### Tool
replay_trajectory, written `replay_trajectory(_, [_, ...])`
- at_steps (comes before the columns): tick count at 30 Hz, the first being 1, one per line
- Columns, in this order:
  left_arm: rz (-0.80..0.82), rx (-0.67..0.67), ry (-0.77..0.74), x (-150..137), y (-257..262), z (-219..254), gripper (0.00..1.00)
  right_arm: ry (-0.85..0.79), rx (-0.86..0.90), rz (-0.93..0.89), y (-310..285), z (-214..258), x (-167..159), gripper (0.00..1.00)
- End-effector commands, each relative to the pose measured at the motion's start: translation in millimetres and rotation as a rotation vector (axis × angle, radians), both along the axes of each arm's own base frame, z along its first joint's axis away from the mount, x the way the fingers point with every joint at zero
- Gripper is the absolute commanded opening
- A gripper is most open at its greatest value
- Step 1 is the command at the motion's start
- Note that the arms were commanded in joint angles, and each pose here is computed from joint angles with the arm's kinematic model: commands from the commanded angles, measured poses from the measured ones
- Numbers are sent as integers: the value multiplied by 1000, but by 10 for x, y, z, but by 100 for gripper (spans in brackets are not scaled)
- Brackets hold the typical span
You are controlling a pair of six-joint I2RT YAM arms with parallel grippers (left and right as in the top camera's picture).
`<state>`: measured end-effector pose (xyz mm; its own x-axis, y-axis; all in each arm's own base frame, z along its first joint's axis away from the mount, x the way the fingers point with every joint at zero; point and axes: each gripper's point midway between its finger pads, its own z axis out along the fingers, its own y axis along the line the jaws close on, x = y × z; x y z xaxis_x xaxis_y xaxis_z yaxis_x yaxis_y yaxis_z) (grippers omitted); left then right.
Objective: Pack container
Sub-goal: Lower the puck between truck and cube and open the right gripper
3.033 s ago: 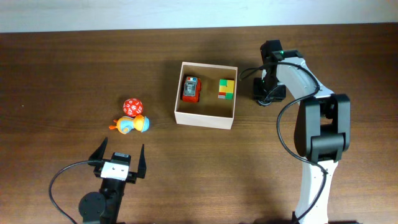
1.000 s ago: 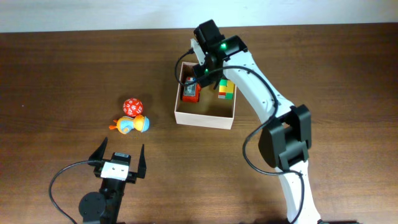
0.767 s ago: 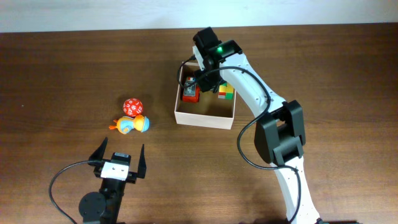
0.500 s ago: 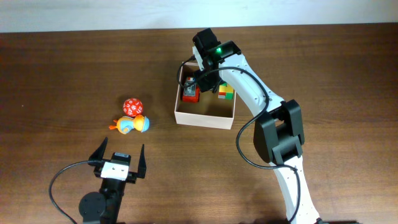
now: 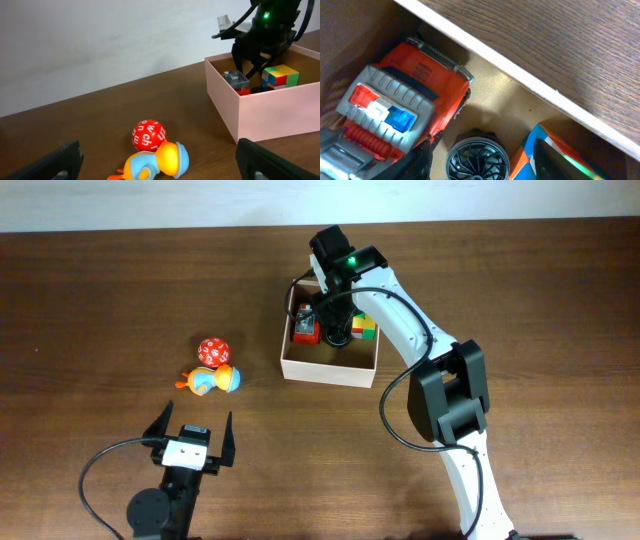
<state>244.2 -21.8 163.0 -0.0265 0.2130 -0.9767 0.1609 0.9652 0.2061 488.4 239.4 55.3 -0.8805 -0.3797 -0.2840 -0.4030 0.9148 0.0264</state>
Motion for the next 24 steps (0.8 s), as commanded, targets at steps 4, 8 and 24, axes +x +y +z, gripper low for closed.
replay_trajectory(4, [-1, 13, -2, 0, -4, -18, 99, 31, -9, -11, -58, 91, -52, 63])
replay_trajectory(8, [-1, 13, -2, 0, -4, -18, 99, 58, -1, -19, -56, 236, -126, 66])
replay_trajectory(24, [-1, 13, -2, 0, -4, -18, 99, 119, 81, 184, 398, 478, -499, 66])
